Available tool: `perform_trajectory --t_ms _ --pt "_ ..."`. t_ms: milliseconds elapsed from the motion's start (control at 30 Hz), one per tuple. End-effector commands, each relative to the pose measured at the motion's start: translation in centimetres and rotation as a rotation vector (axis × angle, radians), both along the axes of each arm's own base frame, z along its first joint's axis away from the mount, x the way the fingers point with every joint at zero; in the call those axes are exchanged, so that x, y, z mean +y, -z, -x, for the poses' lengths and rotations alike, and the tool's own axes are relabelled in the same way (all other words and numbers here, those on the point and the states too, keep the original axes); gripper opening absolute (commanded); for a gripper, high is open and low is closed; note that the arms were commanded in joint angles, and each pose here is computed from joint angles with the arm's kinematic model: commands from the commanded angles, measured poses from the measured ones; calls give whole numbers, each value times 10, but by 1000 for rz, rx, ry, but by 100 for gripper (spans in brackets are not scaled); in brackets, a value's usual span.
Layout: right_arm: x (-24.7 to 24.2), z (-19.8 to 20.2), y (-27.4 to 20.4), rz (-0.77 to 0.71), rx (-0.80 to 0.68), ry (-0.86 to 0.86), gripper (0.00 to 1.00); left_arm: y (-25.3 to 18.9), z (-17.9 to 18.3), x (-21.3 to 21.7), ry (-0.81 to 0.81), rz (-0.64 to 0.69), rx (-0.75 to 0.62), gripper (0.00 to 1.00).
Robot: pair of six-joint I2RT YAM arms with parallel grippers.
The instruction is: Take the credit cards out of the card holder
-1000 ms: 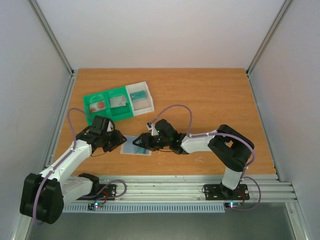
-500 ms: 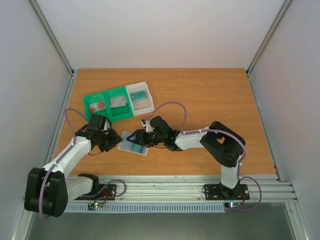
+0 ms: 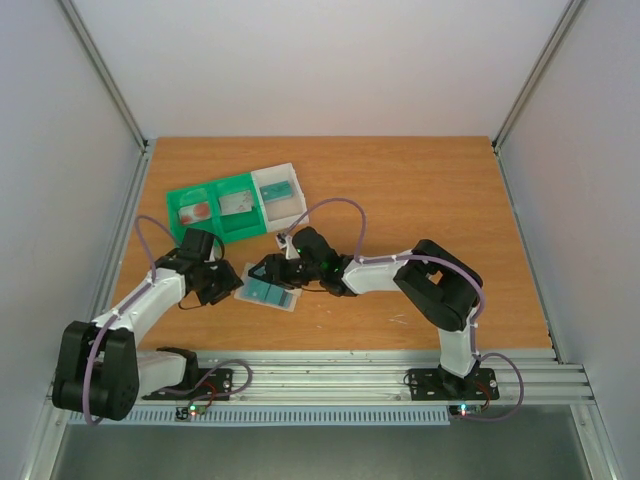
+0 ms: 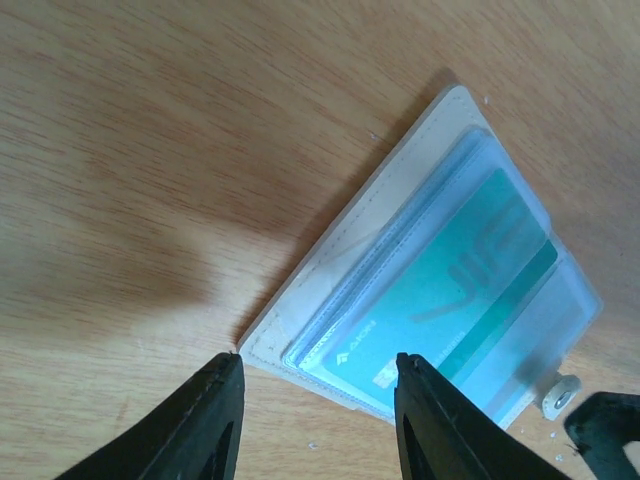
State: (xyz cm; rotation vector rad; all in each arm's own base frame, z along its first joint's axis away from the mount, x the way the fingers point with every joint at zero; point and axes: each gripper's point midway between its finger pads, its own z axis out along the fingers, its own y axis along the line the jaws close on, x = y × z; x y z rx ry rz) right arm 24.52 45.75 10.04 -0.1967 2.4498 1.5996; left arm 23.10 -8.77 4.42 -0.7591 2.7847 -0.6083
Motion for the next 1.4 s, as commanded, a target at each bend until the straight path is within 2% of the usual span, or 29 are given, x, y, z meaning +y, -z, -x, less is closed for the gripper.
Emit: perform_trajectory --t_ms 0,200,433,867,1133,1367 --pt "-8 1 12 85 -12 8 54 -4 -12 -3 26 14 -64 43" --pt "-26 3 22 197 -13 35 44 1 -17 -21 110 92 -56 43" --pt "-41 3 31 272 -14 57 33 18 -5 -34 154 147 2 35" --pt "-71 -7 42 300 3 75 31 12 23 -69 179 261 17 29" --pt "-61 -8 41 254 8 43 28 3 11 -54 177 137 -7 33" --pt "-55 -13 47 263 18 42 24 11 4 -55 193 122 -9 27"
